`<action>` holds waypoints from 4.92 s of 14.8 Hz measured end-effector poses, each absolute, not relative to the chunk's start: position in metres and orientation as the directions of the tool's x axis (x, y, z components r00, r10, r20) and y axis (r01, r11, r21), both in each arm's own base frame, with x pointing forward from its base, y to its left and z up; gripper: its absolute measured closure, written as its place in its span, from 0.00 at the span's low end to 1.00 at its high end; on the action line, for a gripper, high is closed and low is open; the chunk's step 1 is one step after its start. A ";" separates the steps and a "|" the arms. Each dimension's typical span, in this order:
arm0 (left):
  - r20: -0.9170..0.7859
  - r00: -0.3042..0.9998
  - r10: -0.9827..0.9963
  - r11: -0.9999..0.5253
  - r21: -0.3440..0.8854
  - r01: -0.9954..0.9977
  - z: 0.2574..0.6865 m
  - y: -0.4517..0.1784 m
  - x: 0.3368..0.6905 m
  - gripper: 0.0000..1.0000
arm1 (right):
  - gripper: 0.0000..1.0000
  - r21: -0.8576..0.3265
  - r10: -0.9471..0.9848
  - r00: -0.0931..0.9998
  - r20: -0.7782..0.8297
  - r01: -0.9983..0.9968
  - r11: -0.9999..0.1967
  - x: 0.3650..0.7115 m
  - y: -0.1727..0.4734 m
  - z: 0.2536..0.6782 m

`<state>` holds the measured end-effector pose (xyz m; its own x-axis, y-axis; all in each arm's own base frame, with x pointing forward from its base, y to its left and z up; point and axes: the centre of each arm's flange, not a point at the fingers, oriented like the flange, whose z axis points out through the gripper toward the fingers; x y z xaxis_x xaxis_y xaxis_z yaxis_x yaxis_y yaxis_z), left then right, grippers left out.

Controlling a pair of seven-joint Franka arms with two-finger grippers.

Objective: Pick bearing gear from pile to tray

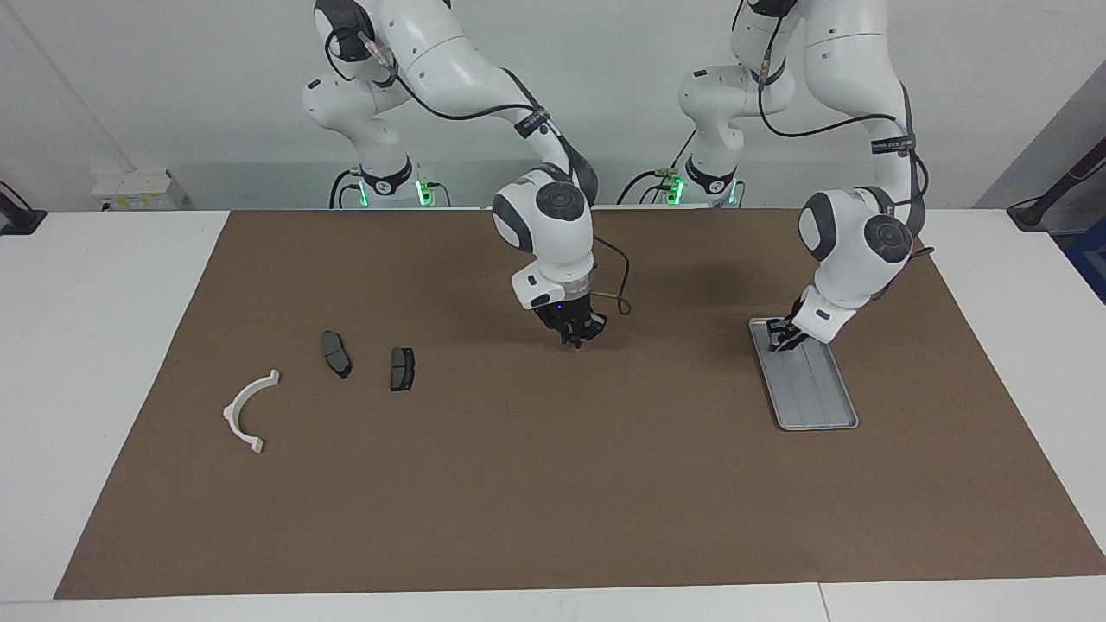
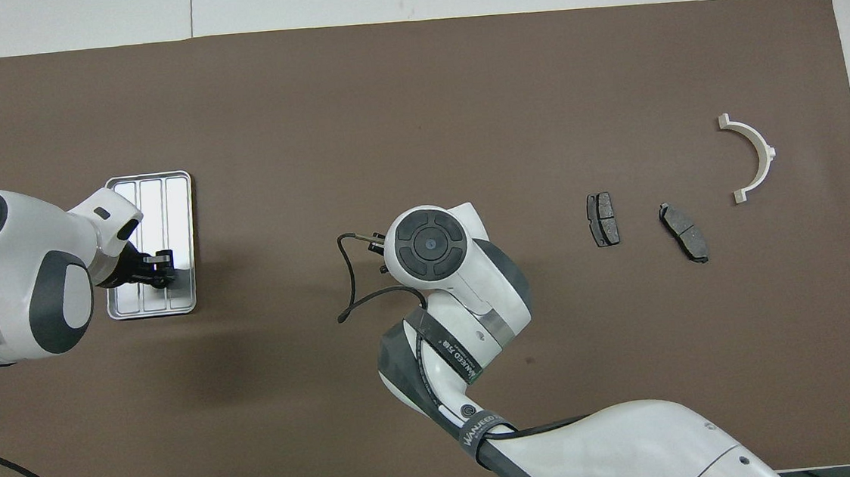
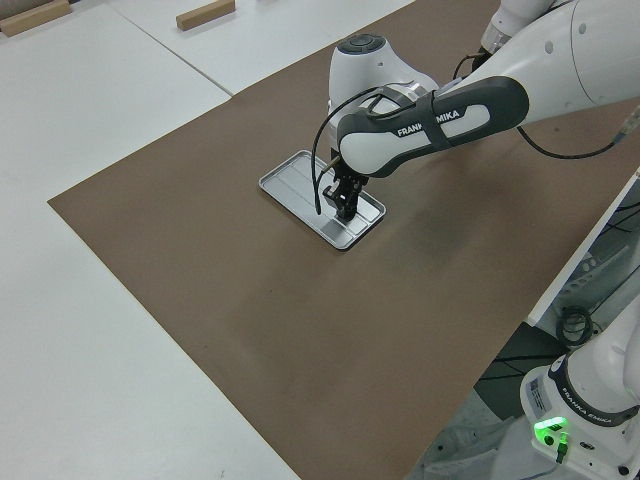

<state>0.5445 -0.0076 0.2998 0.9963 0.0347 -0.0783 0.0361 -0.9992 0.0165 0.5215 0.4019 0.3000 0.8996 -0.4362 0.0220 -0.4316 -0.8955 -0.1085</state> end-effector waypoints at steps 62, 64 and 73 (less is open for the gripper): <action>-0.033 0.890 0.454 -0.891 0.014 0.454 0.294 -0.422 0.484 0.30 | 0.00 0.010 -0.031 0.998 -0.045 -0.031 -0.999 0.538 -0.027 0.605; -0.033 0.890 0.454 -0.891 0.013 0.454 0.294 -0.422 0.484 0.41 | 0.00 0.010 -0.032 0.998 -0.046 -0.031 -0.999 0.537 -0.027 0.605; -0.032 0.888 0.460 -0.888 0.013 0.460 0.296 -0.421 0.485 0.76 | 0.00 0.009 -0.032 0.998 -0.045 -0.032 -0.999 0.536 -0.027 0.604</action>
<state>0.4847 -0.4209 0.2960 0.8875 0.4596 -0.0318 0.4602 -0.8877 0.0127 0.5365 -0.0271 0.6044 0.9985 -0.0320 -0.0446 -0.0316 -0.9995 0.0095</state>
